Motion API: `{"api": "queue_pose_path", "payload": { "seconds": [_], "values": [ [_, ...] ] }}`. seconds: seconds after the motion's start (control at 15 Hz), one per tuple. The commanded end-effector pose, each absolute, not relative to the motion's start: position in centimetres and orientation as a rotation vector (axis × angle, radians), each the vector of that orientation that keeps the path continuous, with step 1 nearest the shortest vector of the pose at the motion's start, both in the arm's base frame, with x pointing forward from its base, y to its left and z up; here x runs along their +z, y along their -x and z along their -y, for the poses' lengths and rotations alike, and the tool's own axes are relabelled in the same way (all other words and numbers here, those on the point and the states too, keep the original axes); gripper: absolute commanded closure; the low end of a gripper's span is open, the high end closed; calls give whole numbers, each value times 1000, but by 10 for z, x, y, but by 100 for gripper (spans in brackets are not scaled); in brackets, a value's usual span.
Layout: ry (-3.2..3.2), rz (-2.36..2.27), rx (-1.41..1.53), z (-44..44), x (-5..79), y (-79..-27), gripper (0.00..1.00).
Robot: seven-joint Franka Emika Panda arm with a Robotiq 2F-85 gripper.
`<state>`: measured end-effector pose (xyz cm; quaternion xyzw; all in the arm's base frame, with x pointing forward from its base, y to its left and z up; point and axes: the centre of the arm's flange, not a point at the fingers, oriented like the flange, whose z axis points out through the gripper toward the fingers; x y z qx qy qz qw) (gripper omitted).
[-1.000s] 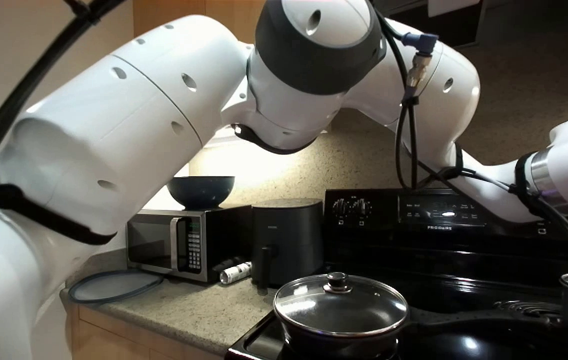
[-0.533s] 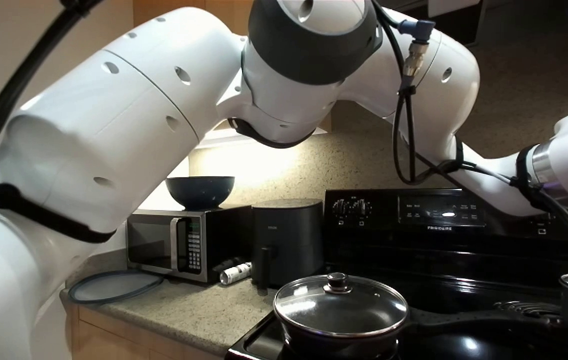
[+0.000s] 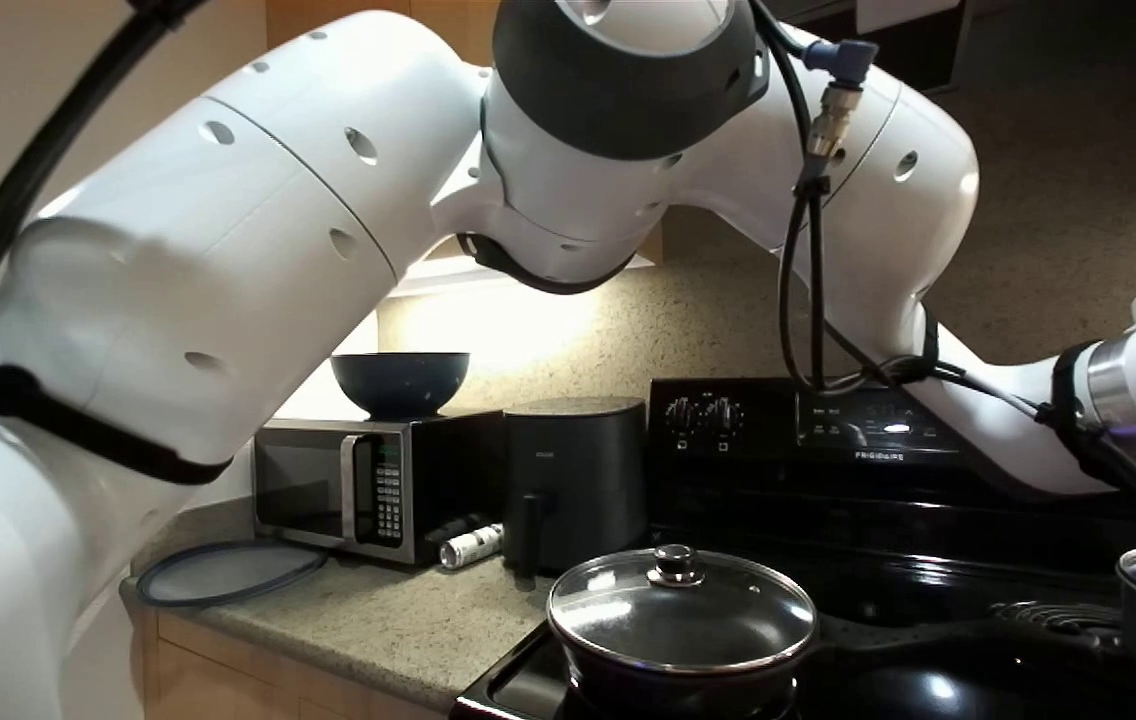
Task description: Move the pot on the right forwards
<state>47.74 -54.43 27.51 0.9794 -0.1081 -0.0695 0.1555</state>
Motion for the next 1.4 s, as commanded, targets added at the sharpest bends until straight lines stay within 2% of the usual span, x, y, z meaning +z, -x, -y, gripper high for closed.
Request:
{"api": "queue_pose_path", "payload": {
  "seconds": [0.0,0.33,0.4,0.47,0.6,1.2,1.33],
  "values": [
    [-2798,286,-197,537,278,-440,100],
    [-2790,311,-219,552,272,-450,99],
    [-2791,311,-217,552,274,-450,74],
    [-2790,309,-207,551,275,-451,73],
    [-2783,301,-163,550,284,-452,62],
    [-2738,301,-88,554,313,-465,4],
    [-2742,297,-70,555,317,-467,0]
  ]
}}
